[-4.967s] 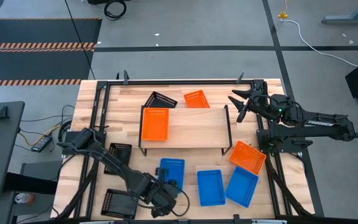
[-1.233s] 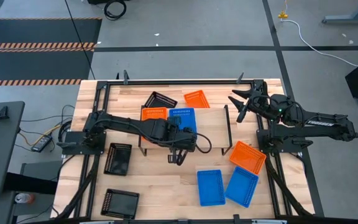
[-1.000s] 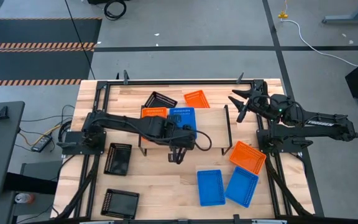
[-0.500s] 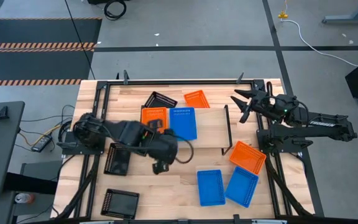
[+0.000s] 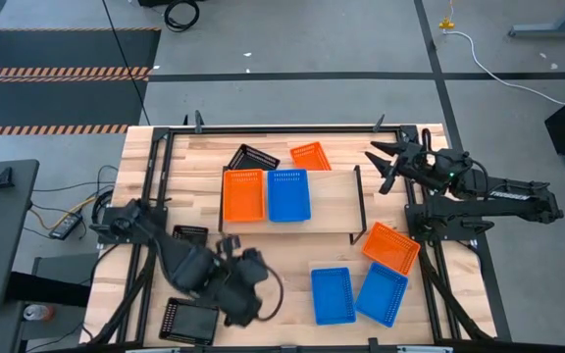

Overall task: Stack baskets on shelf by color
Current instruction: Put the bottom black bin on the shelf

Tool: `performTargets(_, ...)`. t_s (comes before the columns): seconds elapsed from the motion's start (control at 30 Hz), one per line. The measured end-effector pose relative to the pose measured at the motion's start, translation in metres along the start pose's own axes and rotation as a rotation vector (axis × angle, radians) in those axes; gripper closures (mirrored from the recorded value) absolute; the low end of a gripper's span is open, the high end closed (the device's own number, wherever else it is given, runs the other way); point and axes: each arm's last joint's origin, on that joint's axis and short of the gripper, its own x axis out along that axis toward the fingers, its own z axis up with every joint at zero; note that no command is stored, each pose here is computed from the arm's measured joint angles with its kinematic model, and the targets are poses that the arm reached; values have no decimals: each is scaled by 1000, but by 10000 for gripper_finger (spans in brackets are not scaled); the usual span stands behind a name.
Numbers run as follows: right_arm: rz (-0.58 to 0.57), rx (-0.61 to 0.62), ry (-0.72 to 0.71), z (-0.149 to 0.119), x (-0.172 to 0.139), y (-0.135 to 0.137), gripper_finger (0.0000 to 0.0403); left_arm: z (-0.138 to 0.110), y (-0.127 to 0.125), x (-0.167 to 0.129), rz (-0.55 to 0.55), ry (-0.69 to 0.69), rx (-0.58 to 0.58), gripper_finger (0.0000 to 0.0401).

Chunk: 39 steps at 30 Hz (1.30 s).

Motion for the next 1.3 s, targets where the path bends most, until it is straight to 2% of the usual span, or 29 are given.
performTargets(0.17, -3, 25, -42, 4, 0, 0, 240, -27, -32, 11, -23, 87, -152, 252)
performTargets(0.33, 6, 52, -73, 7, 0, 0, 240, -59, -64, 28, -2, 190, -315, 245)
performTargets(0.53, 16, 61, -95, 9, 0, 0, 240, -101, -100, 54, 80, 320, -489, 245)
performTargets(0.67, 66, 92, -96, 10, -1, 1, 240, -119, -114, 75, 158, 355, -590, 241)
performTargets(0.87, 201, 142, -73, 7, -1, 6, 240, -127, -122, 109, 244, 396, -625, 219)
performTargets(1.0, 244, 138, -22, 3, -2, 9, 240, -126, -122, 123, 276, 400, -633, 199)
performTargets(1.3, 307, 130, 32, -2, -4, 16, 240, -127, -123, 134, 315, 388, -704, 162)
